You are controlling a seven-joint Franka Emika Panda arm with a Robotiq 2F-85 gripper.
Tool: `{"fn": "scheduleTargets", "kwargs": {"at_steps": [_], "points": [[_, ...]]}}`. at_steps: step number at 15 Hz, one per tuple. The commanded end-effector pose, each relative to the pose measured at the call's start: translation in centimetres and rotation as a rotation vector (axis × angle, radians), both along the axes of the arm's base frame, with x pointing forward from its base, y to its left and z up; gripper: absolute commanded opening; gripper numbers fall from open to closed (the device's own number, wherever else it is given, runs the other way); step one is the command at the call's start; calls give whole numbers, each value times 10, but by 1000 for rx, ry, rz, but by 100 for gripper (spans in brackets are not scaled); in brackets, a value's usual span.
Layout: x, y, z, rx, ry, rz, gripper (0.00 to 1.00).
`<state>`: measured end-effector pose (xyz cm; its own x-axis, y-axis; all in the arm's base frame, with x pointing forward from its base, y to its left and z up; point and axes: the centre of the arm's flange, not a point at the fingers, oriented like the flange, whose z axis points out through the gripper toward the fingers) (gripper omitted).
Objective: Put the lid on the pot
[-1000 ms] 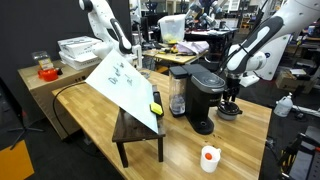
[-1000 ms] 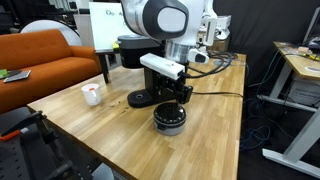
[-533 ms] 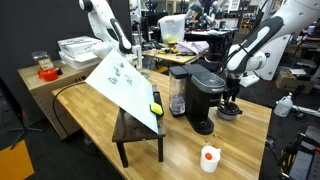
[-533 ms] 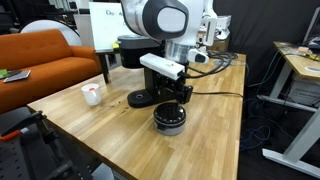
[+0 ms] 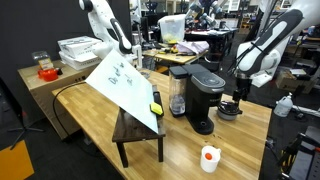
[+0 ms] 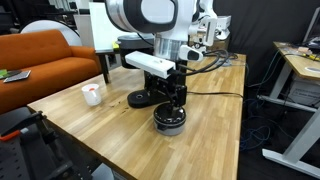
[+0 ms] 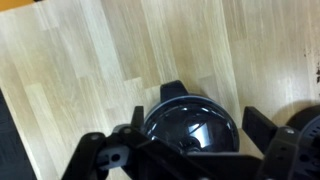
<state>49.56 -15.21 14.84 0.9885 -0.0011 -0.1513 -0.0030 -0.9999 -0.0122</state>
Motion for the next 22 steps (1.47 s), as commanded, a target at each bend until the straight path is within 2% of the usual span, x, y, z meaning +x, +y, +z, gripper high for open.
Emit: {"fn": "scheduleTargets", "kwargs": {"at_steps": [1, 4, 7, 13, 16, 19, 22], "points": [[-43, -20, 32, -46, -14, 92, 100], [-69, -41, 53, -74, -27, 166, 100], [-82, -49, 68, -98, -72, 234, 100], [-98, -25, 85, -79, -181, 436, 100], [-110, -13, 92, -41, -237, 519, 100], [-122, -9, 106, -4, -286, 566, 100], [-115, -7, 104, -17, -269, 550, 100]]}}
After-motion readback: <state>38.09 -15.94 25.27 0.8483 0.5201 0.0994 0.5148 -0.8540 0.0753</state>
